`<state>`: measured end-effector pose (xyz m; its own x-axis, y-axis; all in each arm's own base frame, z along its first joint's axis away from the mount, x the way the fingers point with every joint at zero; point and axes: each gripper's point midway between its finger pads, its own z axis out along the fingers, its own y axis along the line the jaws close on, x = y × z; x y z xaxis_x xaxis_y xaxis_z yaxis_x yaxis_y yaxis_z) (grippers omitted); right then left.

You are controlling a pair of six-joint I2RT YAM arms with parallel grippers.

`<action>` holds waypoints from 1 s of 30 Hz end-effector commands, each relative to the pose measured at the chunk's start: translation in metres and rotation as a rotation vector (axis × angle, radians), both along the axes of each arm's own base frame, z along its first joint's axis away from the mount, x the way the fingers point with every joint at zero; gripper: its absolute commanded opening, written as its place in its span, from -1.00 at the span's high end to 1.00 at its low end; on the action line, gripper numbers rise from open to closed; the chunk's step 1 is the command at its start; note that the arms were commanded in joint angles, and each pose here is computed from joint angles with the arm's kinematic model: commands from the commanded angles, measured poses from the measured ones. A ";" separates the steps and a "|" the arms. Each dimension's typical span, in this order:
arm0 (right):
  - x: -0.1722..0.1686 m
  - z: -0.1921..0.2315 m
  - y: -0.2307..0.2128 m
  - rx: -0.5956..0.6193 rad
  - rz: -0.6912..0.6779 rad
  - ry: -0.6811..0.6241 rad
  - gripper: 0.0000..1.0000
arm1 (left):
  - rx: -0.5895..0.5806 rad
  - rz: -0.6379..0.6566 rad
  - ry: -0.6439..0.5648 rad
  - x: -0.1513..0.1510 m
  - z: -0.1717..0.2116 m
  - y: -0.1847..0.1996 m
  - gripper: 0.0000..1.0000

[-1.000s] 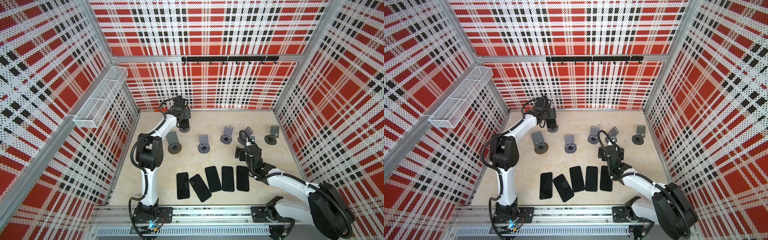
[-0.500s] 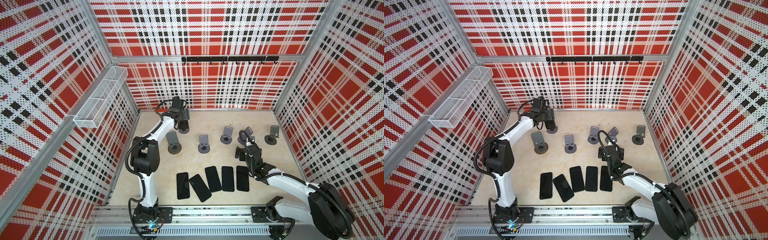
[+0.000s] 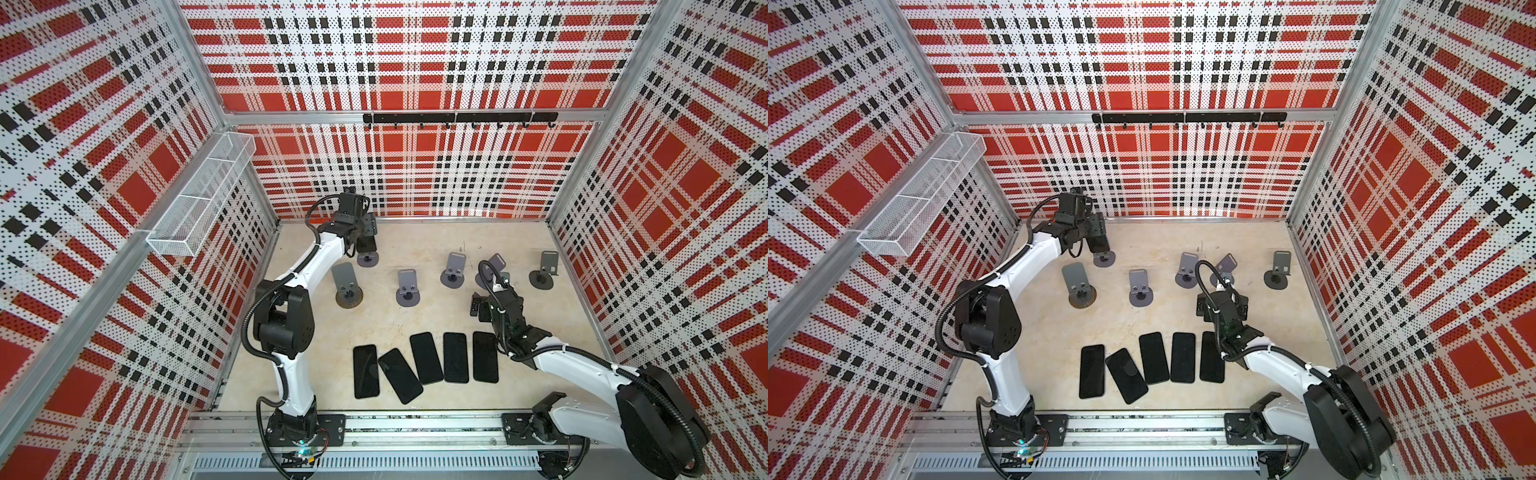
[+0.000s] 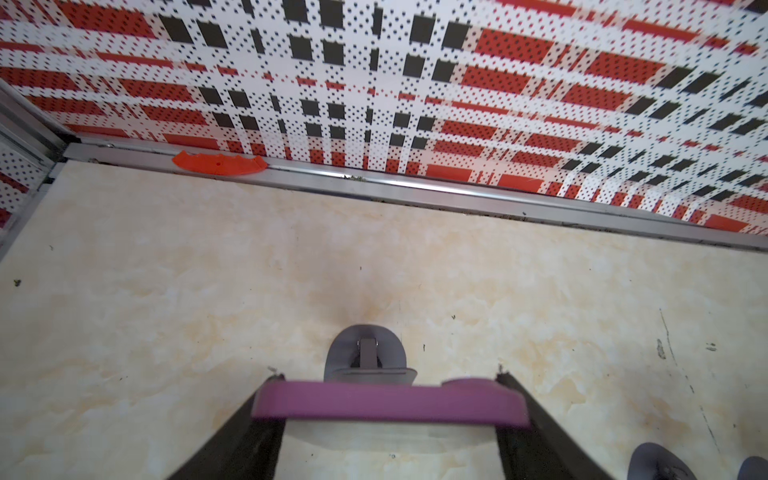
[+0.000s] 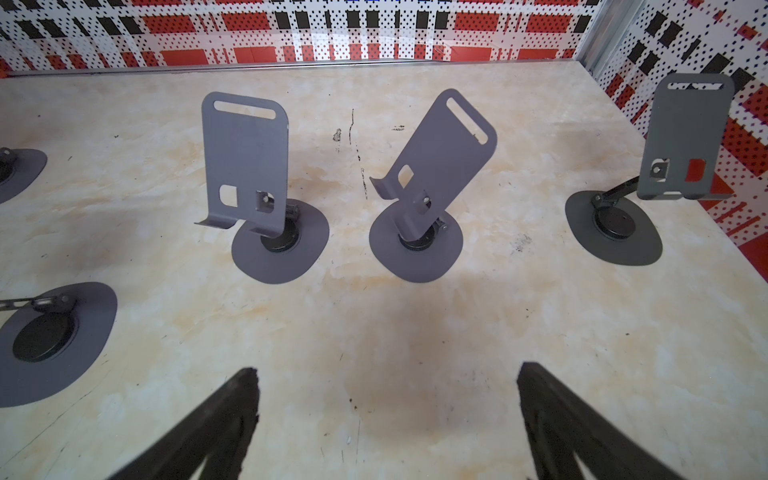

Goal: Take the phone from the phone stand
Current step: 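Lift the purple-edged phone up off its stand with the left gripper, then carry the purple-edged phone with the left gripper toward the table front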

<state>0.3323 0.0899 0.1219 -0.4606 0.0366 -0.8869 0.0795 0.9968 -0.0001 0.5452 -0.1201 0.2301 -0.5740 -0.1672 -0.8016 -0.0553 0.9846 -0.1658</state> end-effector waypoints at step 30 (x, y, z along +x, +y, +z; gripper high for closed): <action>0.002 0.007 0.001 0.014 0.000 -0.006 -1.00 | -0.022 -0.149 0.075 -0.109 -0.019 -0.052 -0.18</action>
<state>0.3315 0.0907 0.1201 -0.4681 0.0343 -0.8830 0.0734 0.9973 -0.0001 0.4459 -0.1650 0.1942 -0.6766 -0.0818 -0.7318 0.0515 0.9861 -0.1578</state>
